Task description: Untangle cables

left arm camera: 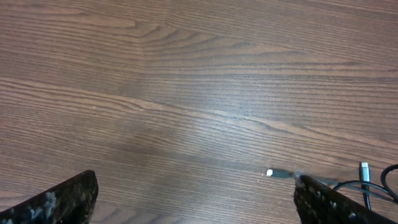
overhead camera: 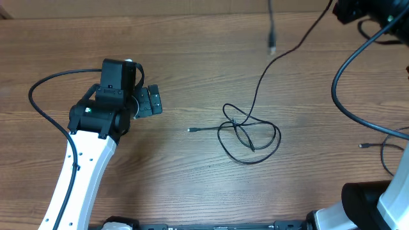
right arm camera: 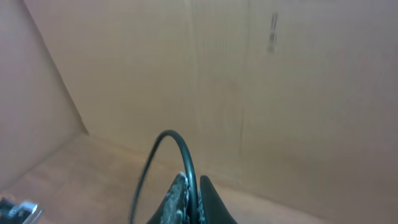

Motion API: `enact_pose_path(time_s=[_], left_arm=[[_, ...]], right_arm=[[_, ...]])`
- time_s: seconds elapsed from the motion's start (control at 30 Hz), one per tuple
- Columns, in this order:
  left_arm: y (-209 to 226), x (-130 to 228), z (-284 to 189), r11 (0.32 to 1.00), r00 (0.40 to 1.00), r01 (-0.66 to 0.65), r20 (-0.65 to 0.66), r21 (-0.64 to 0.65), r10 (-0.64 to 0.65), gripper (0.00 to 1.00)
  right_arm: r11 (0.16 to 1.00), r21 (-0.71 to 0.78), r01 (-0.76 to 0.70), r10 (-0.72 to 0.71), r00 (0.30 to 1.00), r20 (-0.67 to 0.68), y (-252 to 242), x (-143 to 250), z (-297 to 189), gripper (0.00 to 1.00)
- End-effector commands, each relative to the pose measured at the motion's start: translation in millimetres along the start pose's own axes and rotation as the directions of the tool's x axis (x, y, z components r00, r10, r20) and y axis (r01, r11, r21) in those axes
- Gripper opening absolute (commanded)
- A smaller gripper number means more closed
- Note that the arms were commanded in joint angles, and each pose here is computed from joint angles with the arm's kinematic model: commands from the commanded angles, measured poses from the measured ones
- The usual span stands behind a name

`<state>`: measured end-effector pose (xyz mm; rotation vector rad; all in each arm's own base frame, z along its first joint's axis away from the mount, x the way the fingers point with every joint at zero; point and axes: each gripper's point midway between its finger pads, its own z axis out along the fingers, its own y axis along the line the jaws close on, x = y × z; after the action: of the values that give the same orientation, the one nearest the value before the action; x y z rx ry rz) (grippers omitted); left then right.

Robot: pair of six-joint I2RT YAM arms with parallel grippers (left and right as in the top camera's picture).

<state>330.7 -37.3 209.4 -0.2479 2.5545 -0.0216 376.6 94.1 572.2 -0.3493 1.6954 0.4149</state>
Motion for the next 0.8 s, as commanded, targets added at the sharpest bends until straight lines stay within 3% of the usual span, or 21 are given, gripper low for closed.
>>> enact_pose_path(time_s=[0.0,0.13,0.2,0.23,0.33,0.43,0.6,0.67,0.77], left_arm=[[2.4,-3.5,-1.2,1.000,1.000,-0.006,0.010,-0.010,0.006,1.00],[2.4,-3.5,-1.2,1.000,1.000,-0.006,0.010,-0.010,0.006,1.00],[2.4,-3.5,-1.2,1.000,1.000,-0.006,0.010,-0.010,0.006,1.00],[2.4,-3.6,-1.2,1.000,1.000,-0.006,0.010,-0.009,0.006,1.00],[2.4,-3.5,-1.2,1.000,1.000,-0.006,0.010,-0.010,0.006,1.00],[2.4,-3.5,-1.2,1.000,1.000,-0.006,0.010,-0.010,0.006,1.00],[2.4,-3.6,-1.2,1.000,1.000,-0.006,0.010,-0.009,0.006,1.00],[2.4,-3.5,-1.2,1.000,1.000,-0.006,0.010,-0.010,0.006,1.00],[2.4,-3.5,-1.2,1.000,1.000,-0.006,0.010,-0.010,0.006,1.00]], right_arm=[[0.998,-0.004,0.062,-0.060,0.986,0.156,6.9,-40.6,-11.3,0.04],[0.987,0.029,0.159,-0.152,0.856,0.494,18.2,-125.5,-41.4,0.04],[0.981,0.072,0.180,-0.182,0.733,0.656,24.2,-165.9,-70.1,0.04],[0.980,0.080,0.180,-0.186,0.709,0.680,25.2,-172.0,-75.7,0.04],[0.979,0.119,0.164,-0.190,0.544,0.818,31.0,-206.1,-115.9,0.04],[0.978,0.126,0.169,-0.193,0.485,0.853,35.1,-214.5,-129.8,0.04],[0.972,0.190,0.139,-0.234,0.649,0.724,9.0,-186.1,-85.3,0.04],[0.942,0.304,0.140,-0.306,0.730,0.612,-15.2,-165.2,-63.1,0.04],[0.814,0.576,0.071,-0.351,0.850,0.393,-83.9,-126.1,-41.0,0.04]])
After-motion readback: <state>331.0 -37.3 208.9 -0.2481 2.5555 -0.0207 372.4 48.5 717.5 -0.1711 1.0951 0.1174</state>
